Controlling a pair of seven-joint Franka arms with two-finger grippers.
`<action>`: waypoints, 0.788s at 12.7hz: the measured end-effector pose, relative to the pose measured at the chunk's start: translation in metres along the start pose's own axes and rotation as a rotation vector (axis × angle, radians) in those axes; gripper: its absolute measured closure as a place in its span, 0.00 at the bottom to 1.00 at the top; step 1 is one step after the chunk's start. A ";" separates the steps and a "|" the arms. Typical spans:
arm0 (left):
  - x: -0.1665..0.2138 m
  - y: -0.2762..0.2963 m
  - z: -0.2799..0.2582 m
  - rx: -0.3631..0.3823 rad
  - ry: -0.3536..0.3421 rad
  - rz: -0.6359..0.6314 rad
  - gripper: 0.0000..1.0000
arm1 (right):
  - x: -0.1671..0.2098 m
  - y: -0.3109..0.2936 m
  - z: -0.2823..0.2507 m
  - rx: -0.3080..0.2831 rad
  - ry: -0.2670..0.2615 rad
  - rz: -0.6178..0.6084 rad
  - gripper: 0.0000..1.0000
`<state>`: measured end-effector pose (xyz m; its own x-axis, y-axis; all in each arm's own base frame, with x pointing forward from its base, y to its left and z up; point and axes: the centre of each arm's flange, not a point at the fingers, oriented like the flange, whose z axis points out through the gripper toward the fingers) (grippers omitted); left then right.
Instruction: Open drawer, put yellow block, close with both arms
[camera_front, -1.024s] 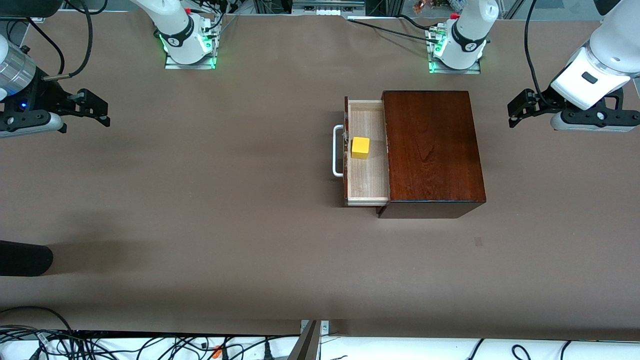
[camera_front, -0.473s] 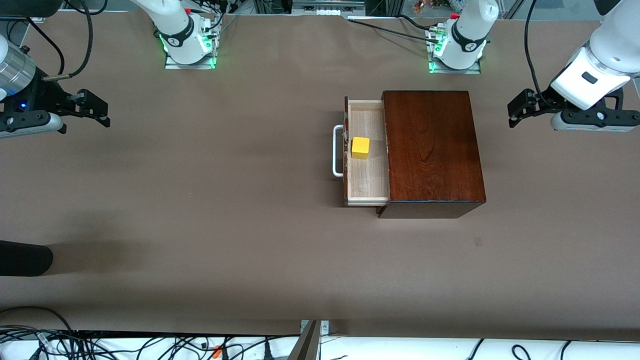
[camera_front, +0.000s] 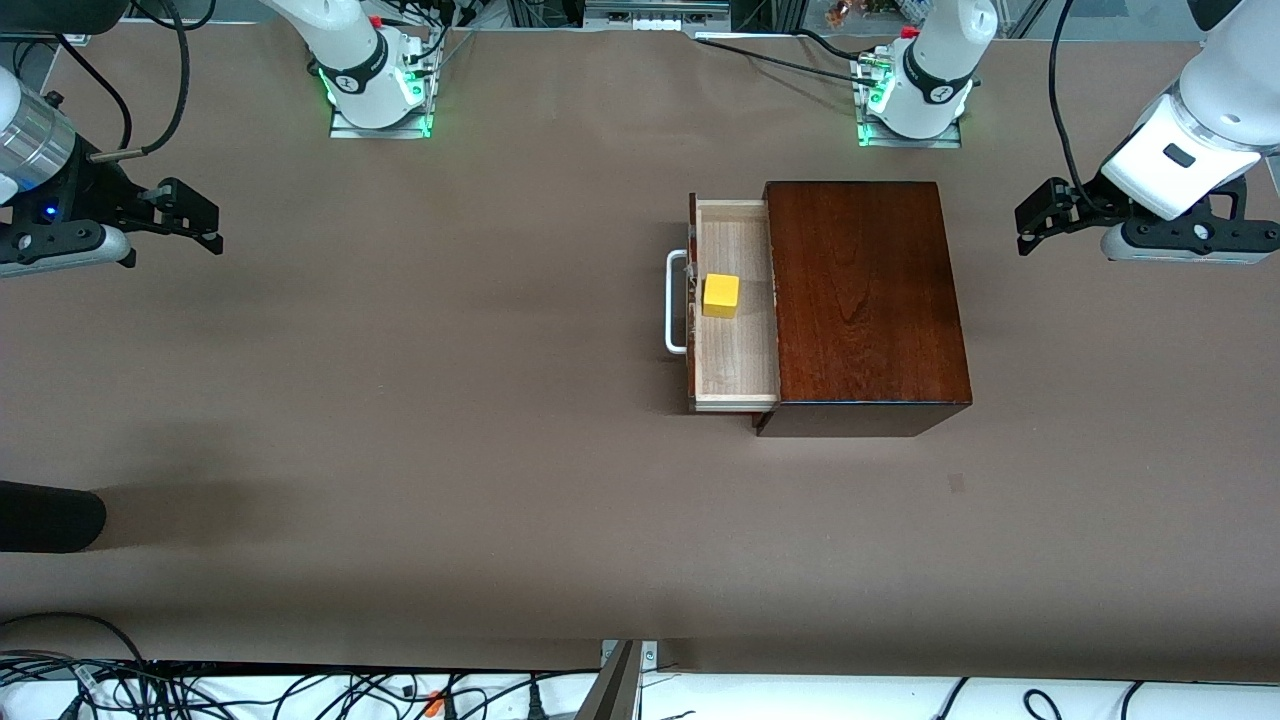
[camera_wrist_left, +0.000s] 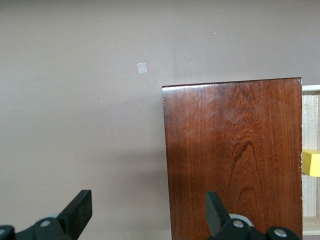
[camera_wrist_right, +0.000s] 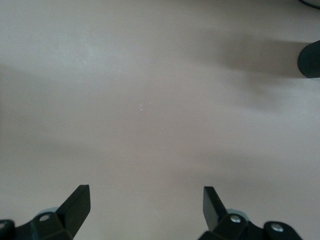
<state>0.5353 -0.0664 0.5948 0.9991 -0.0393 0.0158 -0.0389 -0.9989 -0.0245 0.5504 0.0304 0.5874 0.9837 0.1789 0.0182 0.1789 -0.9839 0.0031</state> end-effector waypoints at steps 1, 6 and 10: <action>0.000 0.000 0.000 0.000 0.000 0.000 0.00 | 0.000 0.000 0.000 0.000 0.000 0.000 0.00; 0.000 0.003 0.000 0.000 0.000 0.006 0.00 | 0.000 0.001 0.000 0.000 0.000 0.003 0.00; 0.000 0.003 0.000 0.000 0.000 0.006 0.00 | 0.000 0.001 0.000 0.000 0.000 0.005 0.00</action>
<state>0.5349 -0.0697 0.5949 0.9988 -0.0453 0.0159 -0.0449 -0.9987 -0.0249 0.5506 0.0290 0.5873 0.9845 0.1742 0.0185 0.1742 -0.9847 0.0031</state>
